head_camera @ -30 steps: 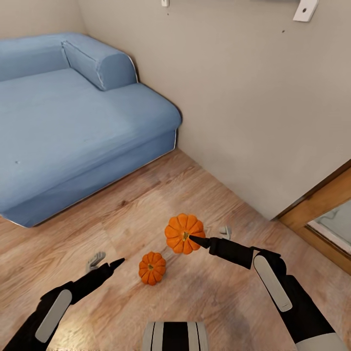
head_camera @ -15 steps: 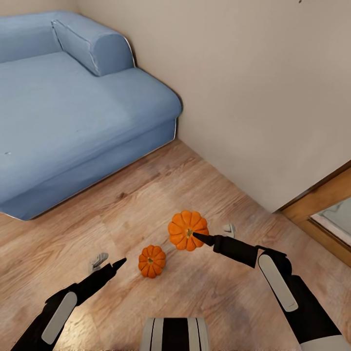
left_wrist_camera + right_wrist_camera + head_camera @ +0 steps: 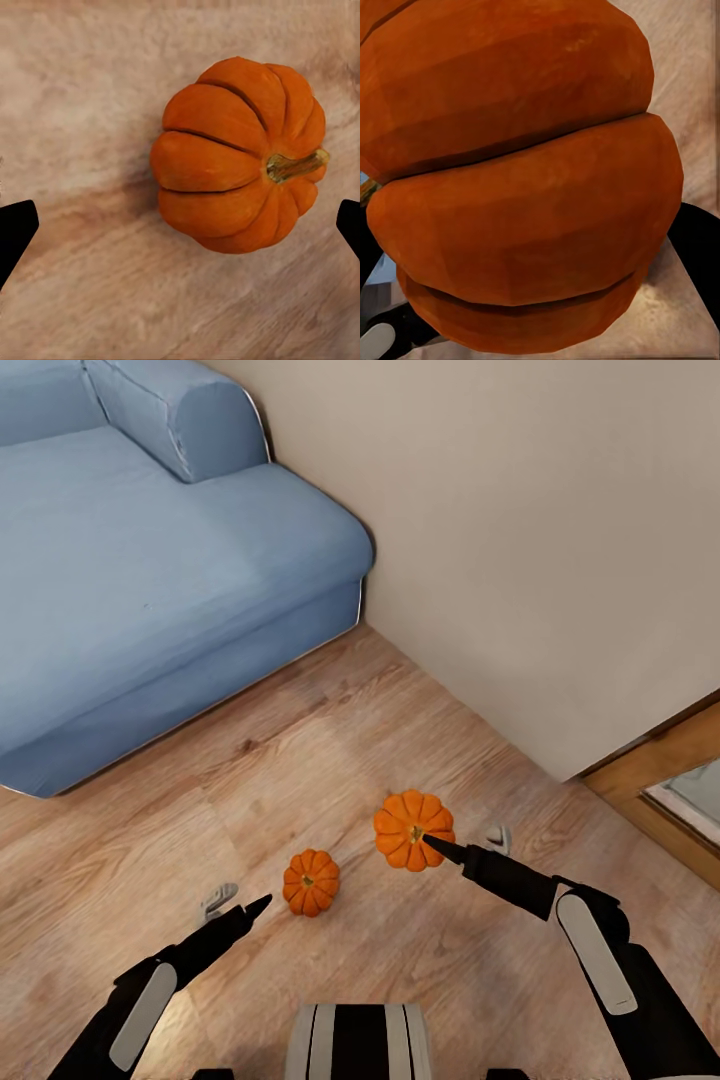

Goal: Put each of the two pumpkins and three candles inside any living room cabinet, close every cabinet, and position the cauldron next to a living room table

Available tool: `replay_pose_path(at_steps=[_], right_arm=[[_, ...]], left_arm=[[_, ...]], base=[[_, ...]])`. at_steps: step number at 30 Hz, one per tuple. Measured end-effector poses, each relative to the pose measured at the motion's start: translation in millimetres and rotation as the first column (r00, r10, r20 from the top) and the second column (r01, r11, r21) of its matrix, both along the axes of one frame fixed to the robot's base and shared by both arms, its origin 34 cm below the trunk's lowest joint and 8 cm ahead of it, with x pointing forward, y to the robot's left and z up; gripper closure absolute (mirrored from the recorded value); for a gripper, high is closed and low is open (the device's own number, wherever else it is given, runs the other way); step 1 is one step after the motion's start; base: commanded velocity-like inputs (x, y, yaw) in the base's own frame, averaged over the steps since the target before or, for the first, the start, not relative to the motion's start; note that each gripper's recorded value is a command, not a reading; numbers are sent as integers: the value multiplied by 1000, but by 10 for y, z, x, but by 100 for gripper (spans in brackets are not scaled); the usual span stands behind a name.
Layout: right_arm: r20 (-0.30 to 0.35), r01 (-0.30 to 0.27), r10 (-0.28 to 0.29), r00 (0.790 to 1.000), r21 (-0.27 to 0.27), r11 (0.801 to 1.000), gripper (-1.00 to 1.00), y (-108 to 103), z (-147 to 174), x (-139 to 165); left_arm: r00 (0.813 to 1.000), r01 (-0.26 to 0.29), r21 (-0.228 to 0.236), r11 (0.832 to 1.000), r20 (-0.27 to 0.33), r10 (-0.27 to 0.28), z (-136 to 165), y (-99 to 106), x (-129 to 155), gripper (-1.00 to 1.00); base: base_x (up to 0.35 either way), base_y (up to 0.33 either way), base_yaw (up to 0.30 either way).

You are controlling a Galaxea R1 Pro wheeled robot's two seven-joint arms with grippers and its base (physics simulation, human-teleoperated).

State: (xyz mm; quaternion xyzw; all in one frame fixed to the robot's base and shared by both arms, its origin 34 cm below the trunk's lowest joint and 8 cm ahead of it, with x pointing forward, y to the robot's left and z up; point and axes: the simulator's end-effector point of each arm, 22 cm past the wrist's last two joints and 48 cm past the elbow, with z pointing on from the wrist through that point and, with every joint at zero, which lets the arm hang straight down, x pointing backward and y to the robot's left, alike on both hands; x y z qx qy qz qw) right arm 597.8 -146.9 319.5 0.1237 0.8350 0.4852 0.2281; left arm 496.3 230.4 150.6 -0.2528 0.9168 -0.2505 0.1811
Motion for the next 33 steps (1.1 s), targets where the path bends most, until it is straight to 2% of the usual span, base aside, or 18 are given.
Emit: replay_pose_path(at_steps=[25, 33], right_arm=[[-101, -1, 2, 995, 9, 1000, 100, 63, -535, -218], [-101, -2, 2, 995, 9, 1000, 100, 64, -534, -219]], left_arm=[[996, -2, -1, 1000, -88, 2, -420, -15, -351, -100], [997, -3, -18, 1000, -82, 2, -401, -73, -336, -100]], base=[[0, 0, 0], [5, -5, 0]])
